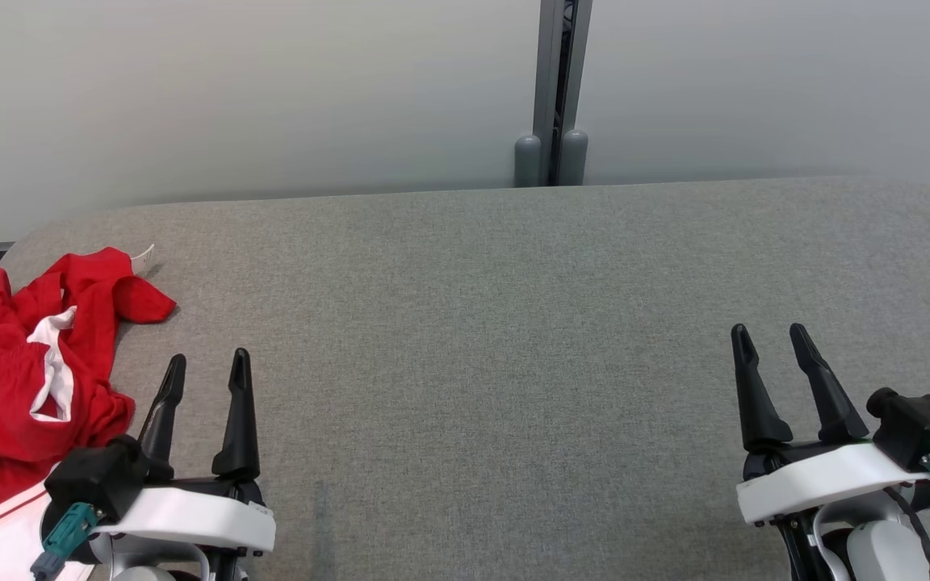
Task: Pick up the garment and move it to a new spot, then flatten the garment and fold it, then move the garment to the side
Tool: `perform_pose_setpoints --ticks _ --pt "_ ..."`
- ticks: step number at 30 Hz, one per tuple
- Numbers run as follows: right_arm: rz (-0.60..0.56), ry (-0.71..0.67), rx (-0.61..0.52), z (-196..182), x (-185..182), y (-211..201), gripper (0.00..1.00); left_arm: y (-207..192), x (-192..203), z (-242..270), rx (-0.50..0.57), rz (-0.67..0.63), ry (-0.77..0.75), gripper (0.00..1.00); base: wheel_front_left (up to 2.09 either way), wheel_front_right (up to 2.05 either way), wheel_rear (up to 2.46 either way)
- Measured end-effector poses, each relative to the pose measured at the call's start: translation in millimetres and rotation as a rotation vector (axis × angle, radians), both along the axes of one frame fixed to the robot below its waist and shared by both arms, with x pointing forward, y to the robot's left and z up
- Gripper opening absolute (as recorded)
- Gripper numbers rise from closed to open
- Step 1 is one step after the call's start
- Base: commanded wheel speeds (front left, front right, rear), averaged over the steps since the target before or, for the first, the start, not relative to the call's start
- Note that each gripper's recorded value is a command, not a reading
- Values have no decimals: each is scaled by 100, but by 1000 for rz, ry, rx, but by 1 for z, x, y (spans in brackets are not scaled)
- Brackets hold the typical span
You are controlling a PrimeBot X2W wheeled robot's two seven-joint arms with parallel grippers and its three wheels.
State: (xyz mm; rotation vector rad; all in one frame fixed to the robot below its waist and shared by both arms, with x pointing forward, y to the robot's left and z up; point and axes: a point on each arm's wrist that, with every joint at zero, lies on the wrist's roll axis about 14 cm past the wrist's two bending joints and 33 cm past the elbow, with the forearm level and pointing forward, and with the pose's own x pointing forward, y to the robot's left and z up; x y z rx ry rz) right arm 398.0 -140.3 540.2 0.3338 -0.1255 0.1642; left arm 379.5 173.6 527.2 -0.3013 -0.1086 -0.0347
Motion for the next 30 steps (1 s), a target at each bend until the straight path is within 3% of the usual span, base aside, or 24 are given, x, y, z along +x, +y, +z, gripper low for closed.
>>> perform_pose_setpoints --ticks 30 --pt "32 -86 -220 8 -1 15 100 -11 -3 13 226 -20 -79 100 0 0 0"
